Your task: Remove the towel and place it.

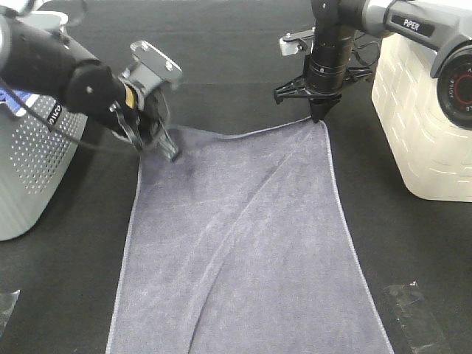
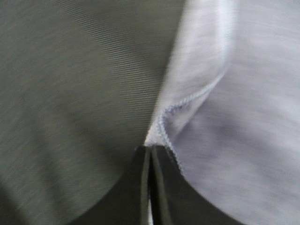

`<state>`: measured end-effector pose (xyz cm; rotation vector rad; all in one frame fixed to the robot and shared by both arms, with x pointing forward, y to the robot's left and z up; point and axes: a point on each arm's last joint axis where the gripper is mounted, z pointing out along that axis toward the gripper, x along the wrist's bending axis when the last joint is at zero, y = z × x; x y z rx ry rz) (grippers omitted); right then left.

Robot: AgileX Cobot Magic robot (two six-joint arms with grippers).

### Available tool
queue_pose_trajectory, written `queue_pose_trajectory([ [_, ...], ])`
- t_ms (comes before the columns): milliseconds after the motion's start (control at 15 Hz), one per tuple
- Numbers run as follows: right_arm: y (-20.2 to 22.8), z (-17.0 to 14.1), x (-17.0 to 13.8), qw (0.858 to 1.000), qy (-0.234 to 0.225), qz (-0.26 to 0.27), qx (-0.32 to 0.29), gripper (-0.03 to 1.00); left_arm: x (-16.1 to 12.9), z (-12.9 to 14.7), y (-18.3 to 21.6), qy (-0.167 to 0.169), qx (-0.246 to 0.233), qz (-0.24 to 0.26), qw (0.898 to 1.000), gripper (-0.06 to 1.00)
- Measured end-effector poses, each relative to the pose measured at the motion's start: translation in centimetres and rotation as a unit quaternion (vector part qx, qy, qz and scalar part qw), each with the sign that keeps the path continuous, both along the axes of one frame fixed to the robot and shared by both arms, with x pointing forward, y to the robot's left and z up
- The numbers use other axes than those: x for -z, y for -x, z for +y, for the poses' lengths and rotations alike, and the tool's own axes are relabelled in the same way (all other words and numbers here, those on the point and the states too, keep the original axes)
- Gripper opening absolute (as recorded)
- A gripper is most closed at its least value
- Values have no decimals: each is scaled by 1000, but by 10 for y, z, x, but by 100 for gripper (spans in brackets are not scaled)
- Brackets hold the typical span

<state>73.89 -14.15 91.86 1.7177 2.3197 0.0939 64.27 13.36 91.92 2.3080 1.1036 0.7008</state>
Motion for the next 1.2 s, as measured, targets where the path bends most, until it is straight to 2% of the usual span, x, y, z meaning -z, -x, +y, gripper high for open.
queue_pose_trajectory([
  [200,-3,-1,-1,1000,8,-16,-4,0,-19,3,-21,61,-30,-52,996,0],
  [333,-8,-1,-3,999,9,-43,-12,0,-19,10,-42,85,-60,-63,993,0],
  [533,-18,-1,-7,994,12,-102,-25,0,-8,14,-76,87,-90,-64,990,0],
  [667,-26,1,-11,987,9,-155,-33,0,-10,7,-100,87,-92,-86,988,0],
  [867,-39,4,-20,970,0,-238,-53,0,-4,7,-134,99,-108,-112,983,0],
  [1067,-56,-6,-32,944,-43,-325,-47,0,-1,31,-168,146,-157,-150,965,0],
  [1200,-64,-13,-33,929,-60,-363,-50,0,0,42,-180,176,-167,-179,953,0],
])
